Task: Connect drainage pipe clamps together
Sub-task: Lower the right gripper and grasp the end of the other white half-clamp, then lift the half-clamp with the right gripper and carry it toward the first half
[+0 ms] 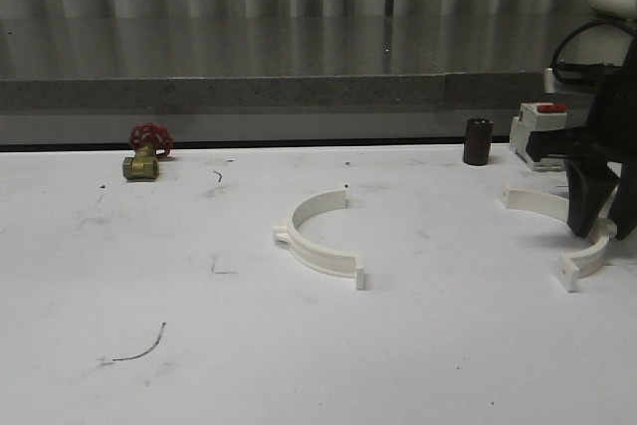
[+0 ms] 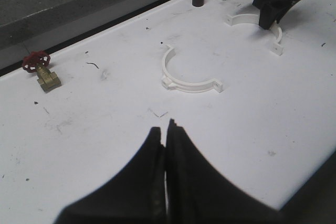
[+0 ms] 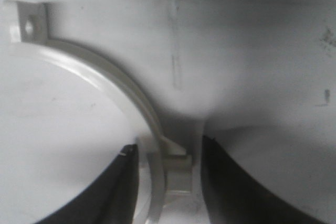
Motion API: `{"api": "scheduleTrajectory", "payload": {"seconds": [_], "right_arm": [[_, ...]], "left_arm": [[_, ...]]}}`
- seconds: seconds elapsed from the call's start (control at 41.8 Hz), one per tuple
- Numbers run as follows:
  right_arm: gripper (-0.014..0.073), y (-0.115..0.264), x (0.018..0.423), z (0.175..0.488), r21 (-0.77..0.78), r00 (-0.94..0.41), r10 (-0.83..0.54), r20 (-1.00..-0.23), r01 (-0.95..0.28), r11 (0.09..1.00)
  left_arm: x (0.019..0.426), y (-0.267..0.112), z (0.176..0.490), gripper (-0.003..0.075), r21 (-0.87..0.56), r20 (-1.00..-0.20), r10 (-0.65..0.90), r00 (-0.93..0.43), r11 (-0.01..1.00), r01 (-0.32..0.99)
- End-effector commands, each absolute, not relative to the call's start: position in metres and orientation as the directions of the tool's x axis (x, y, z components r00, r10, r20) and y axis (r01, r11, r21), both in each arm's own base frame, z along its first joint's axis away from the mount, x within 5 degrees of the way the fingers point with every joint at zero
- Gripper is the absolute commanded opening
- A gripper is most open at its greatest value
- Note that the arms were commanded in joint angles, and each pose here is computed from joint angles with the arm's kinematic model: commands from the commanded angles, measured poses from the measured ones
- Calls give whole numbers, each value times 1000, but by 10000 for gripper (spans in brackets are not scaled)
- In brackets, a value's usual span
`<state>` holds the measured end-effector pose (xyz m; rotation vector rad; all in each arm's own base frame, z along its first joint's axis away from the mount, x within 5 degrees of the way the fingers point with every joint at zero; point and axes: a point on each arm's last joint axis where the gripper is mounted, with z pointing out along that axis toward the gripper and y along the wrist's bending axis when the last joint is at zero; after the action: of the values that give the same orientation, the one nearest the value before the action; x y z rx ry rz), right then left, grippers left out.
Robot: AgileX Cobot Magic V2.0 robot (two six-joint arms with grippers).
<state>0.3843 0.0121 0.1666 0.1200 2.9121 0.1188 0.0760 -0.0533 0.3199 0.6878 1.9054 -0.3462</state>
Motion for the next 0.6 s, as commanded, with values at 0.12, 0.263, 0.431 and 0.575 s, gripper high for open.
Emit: {"api": "scheduleTrajectory", "payload": {"seconds": [0.12,0.263,0.431,0.575], "right_arm": [[103,11,386,193,108,-953,108,-284,80,991],[81,11,385,196,104,-953,103,-285,76,992],[81,17,380,221,104,-937,81,-340,48,993],[81,22,372,248,114,-912,73,-405,29,993]], "left_arm": [[78,-54,335,-20,59,-942,243,-233,802,594],[78,-54,335,-20,59,-942,243,-233,802,594],[78,-54,335,-20,59,-942,243,-233,802,594],[78,-54,335,-20,59,-942,243,-233,802,594]]}}
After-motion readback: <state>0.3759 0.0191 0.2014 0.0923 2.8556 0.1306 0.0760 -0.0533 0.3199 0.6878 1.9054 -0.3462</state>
